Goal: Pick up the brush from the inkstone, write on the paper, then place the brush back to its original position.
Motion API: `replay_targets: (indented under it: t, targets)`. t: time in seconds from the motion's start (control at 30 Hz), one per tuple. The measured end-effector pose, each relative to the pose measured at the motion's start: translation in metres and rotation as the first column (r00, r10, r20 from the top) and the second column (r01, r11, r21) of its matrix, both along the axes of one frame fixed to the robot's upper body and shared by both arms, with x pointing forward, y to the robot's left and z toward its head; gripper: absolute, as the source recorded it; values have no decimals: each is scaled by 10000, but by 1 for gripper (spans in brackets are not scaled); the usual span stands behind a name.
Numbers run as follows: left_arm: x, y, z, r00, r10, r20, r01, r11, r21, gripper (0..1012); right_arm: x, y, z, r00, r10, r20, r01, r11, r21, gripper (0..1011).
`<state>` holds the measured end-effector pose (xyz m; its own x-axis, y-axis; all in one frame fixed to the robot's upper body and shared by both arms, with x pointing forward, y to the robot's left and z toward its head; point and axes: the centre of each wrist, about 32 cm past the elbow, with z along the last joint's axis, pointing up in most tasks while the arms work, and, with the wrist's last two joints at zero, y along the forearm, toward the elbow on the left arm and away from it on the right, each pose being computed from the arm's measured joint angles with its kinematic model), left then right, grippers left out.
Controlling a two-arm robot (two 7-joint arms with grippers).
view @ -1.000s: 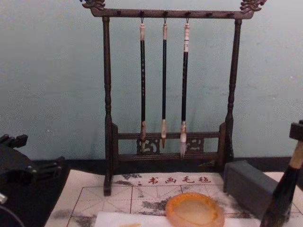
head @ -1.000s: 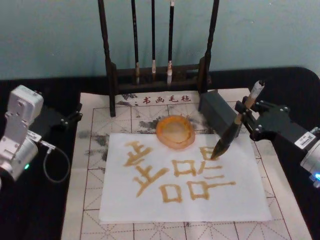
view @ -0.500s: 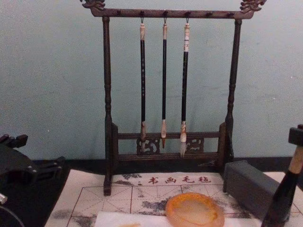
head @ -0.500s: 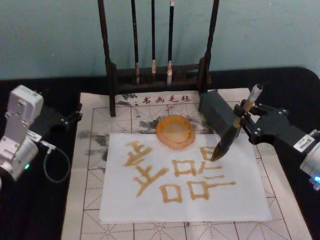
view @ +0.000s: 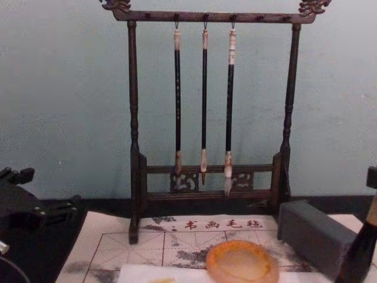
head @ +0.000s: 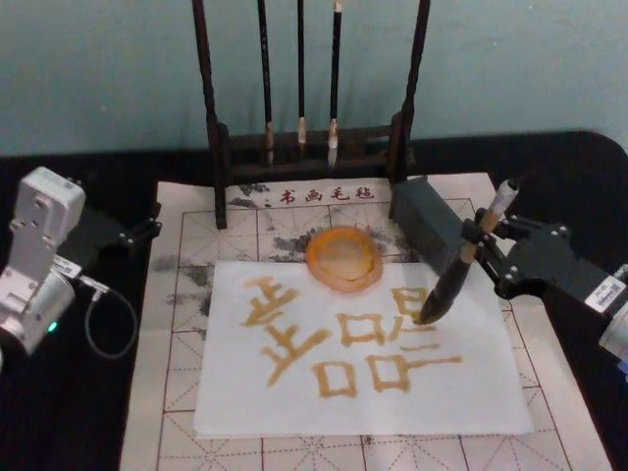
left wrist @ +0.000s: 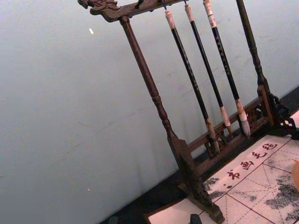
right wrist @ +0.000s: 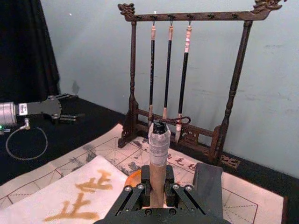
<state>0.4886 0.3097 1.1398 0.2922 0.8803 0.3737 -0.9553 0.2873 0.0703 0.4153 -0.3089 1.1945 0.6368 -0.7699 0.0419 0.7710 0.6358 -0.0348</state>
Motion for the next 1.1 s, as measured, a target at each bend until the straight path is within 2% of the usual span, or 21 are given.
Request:
replay_targets:
  t: [1.1]
  targets:
    - [0, 0, 0, 10000, 0, 0, 0, 10000, 0, 1001, -224, -130, 49, 9914, 1247, 406, -1215, 9900, -722, 198]
